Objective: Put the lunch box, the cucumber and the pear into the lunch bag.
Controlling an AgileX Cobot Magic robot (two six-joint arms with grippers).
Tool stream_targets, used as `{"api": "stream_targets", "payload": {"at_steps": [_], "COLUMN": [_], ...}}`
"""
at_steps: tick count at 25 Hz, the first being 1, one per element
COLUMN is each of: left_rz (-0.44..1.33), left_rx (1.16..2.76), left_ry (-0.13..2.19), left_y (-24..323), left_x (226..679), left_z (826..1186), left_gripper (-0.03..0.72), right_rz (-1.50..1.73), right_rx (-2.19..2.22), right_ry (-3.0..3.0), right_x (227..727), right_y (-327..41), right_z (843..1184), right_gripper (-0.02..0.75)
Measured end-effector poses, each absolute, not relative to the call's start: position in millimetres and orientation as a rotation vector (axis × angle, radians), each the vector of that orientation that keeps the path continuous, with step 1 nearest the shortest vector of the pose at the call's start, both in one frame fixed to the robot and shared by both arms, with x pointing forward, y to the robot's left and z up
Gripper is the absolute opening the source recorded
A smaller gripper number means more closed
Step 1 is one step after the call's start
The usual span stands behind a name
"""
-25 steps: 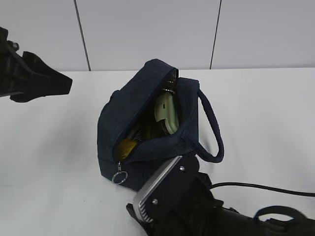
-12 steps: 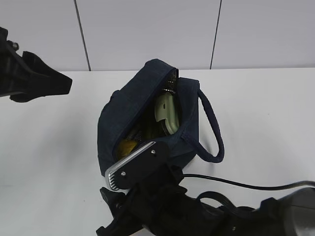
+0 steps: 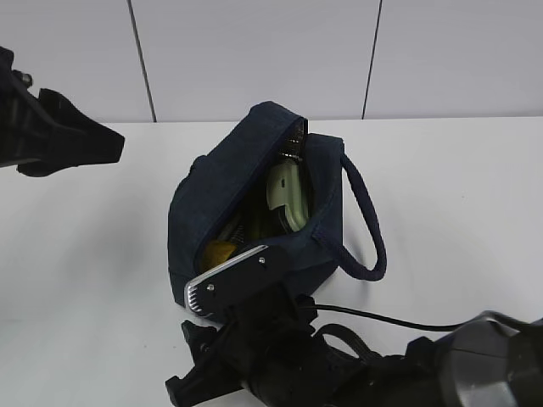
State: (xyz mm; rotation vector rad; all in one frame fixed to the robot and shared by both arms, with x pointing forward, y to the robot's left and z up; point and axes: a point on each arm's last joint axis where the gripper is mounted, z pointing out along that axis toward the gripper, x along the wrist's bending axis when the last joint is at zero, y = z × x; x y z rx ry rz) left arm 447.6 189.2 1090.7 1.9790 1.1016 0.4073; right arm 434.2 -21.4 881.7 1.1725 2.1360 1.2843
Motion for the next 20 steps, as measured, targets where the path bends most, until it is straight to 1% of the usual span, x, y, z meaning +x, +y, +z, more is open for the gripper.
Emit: {"api": "stream_targets", "payload": {"at_steps": [7,14,20], "left_rz": [0.407,0.407,0.407], "left_rx": [1.979,1.978,1.978], "left_ry": [1.102,1.102,1.102], "left_y": [189,189,189], "left_x": [448,448,448], "left_z": [1091,1091,1091], "left_gripper": [0.246,0.246,0.246], "right_rz": [1.246,1.302,1.218], "right_rx": [1.189,1.172,1.163], "right_ry": [2.156,2.125,2.135], "right_x": [438,447,448], "right_y": [-15,0,-4], "right_z": [868,875,871], "right_gripper": [0.41,0.41,0.41]}}
